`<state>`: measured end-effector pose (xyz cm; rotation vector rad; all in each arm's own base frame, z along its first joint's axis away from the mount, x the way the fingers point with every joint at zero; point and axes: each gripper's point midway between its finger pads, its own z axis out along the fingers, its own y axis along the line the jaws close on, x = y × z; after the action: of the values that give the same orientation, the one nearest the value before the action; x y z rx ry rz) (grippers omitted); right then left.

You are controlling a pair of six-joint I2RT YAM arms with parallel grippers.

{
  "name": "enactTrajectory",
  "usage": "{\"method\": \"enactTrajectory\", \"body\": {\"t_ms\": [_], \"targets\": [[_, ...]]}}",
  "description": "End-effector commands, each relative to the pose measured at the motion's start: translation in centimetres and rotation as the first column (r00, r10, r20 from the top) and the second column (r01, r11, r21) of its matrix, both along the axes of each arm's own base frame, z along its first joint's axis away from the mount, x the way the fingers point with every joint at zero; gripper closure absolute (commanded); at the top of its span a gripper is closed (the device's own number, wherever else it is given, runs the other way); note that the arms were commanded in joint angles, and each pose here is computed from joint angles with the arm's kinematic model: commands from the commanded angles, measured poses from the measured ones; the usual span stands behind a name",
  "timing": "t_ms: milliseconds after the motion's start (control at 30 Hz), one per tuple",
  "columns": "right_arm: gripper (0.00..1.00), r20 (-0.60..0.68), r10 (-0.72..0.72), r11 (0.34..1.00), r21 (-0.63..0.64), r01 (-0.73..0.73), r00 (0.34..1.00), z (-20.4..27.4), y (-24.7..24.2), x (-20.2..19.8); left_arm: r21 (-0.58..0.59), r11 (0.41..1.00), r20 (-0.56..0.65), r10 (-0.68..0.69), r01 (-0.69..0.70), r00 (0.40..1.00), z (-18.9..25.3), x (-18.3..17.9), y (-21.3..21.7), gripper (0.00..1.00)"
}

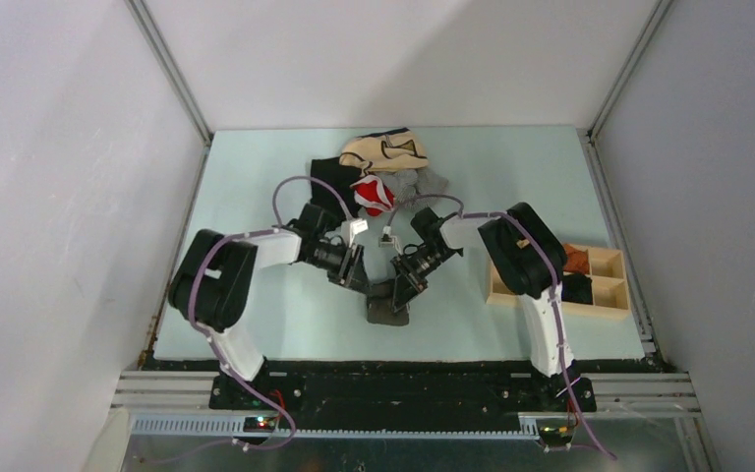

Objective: Roll the underwear
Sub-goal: Roll the underwear to the center of the board.

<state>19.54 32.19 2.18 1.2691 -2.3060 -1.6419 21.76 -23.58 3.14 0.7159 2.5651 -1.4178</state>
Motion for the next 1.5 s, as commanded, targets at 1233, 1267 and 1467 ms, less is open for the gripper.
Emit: {"method": "enactTrajectory", "body": {"t_ms": [1233, 1267, 1467], "targets": [[0.83, -0.446, -0.24, 0.917, -0.397, 0.051, 0.862, -8.1, -2.5, -1.0, 0.583, 0.599, 0.729, -0.683, 0.549, -0.03, -3.8, -5.2, -3.1, 0.72], [0.68, -0.428, -0.239, 0.918, -0.392, 0.059, 0.872, -7.8, -2.4, -0.7, 0.571, 0.605, 0.726, -0.688, 0.554, 0.004, -3.7, -4.9, -3.5, 0.76], [0.03, -0.112, -0.281, 0.94, -0.231, 0.25, 0.953, -0.2, -2.8, 5.5, 0.366, 0.642, 0.662, -0.688, 0.674, 0.297, -2.6, -6.9, -4.3, 0.86]]}}
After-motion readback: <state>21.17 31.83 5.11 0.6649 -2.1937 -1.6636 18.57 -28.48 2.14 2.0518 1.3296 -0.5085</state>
